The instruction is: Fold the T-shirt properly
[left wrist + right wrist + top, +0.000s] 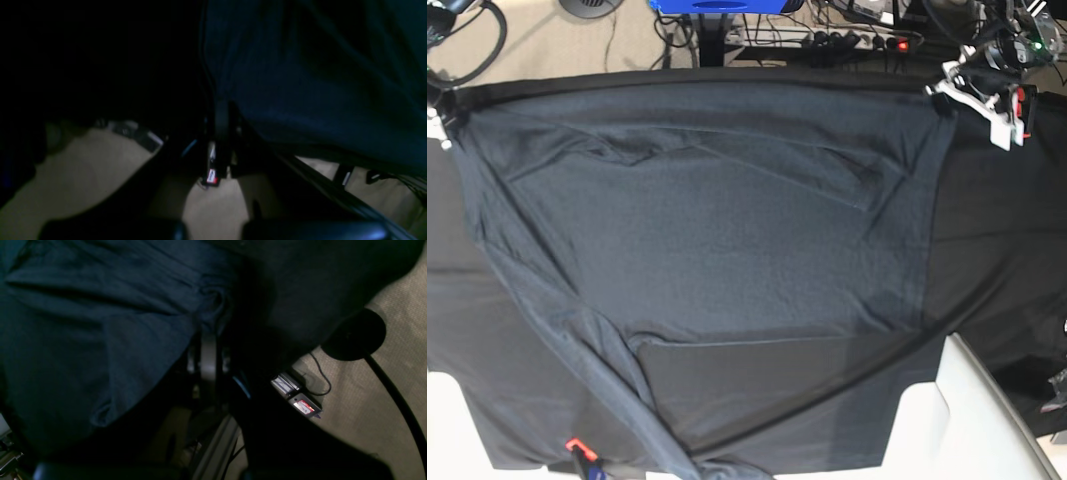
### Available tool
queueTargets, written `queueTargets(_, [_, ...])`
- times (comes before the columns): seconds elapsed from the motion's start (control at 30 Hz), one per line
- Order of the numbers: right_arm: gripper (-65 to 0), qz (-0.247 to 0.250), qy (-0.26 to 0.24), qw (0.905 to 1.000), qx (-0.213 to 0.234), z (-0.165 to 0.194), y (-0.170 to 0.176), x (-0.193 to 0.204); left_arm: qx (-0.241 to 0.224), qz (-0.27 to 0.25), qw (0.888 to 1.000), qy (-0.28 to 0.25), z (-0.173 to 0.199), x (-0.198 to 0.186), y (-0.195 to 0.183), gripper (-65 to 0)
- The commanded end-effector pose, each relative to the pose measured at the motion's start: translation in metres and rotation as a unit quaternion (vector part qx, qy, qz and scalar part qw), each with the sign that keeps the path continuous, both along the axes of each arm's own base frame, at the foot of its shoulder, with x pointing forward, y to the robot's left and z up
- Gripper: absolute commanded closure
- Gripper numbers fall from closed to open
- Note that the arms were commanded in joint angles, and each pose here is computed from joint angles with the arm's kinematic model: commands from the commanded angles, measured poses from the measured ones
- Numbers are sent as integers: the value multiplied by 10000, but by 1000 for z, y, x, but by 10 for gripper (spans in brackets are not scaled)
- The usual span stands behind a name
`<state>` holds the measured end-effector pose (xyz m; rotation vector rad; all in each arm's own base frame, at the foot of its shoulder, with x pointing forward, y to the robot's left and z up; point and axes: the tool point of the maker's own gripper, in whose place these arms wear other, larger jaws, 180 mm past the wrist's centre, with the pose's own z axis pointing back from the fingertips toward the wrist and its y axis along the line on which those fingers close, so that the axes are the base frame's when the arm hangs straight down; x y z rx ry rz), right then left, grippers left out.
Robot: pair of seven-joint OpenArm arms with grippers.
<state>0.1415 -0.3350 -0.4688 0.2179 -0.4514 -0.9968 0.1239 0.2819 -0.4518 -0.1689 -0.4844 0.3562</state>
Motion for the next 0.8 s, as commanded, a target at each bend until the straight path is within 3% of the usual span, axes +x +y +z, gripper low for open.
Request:
queueTargets(0.0, [0,4,-142,9997,-192,10,-12,7,86,-6,9999,-141,7,5,6,0])
queueTargets(0.43, [-9,-23,-140,9997,-175,9,-12,5,99,-8,9998,-146,7,5,6,0])
queueTargets(0.57, [-138,-50,-138,9998,-115,7,-7,5,99,-8,9998,-146,7,5,6,0])
queueTargets(0.6, [-186,-90,-141,9998,-107,6,-7,3,99,-8,9998,-146,7,5,6,-25])
queueTargets(0.67, [-255,-215,-152,9996,-109,7,-11,-1,99,-8,9999,-139,7,5,6,-146])
queueTargets(0.77, [-309,-312,-176,9993,-128,8,-15,-3,88,-1,9999,-125,6,4,6,-306])
